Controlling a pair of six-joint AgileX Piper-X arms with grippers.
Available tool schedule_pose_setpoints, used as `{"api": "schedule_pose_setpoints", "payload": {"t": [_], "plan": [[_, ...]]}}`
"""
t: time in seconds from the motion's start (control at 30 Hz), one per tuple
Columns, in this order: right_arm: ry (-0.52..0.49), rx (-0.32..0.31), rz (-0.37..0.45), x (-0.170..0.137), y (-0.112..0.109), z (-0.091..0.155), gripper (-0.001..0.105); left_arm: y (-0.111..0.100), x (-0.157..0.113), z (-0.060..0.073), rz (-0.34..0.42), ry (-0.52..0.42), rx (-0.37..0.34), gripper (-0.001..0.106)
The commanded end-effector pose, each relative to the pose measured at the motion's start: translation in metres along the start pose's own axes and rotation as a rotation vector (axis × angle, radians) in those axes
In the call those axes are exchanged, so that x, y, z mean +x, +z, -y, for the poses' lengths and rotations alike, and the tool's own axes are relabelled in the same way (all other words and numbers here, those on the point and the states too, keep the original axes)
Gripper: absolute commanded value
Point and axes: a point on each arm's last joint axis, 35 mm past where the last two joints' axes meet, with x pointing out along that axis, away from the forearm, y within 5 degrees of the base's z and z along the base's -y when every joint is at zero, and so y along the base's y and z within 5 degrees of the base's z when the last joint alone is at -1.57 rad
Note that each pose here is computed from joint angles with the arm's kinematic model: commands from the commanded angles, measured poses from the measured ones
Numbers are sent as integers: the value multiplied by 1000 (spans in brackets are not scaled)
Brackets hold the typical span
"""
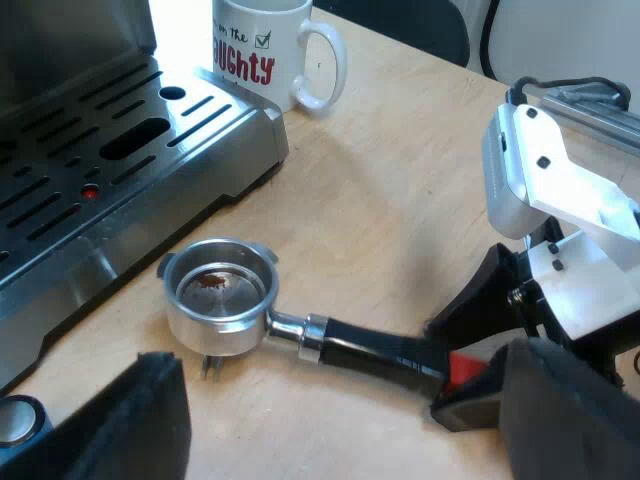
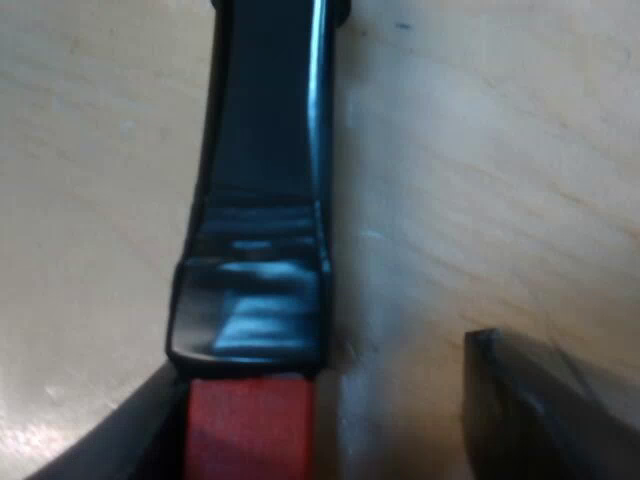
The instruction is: Grind coffee beans and then tamp
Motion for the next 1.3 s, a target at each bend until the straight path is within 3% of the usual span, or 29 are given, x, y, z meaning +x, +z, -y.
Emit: {"api": "schedule_pose_setpoints", "payload": {"t": [0.03, 0.27, 0.5, 0.77, 1.07, 1.3], "plan": [[-22, -29, -63, -3, -1, 2, 64, 0, 0, 0, 8, 0, 9, 66], [-71, -91, -185, -18, 3, 8, 66, 0, 0, 0, 8, 0, 9, 66], [-60, -78, -162, -41, 19, 12, 66, 0, 0, 0, 8, 0, 9, 66], [-2, -42, -51, -73, 43, 18, 66, 0, 0, 0, 8, 0, 9, 66], [39, -107, 114, -105, 66, 25, 66, 0, 0, 0, 8, 0, 9, 66], [58, -172, 327, -126, 86, 28, 66, 0, 0, 0, 8, 0, 9, 66]]}}
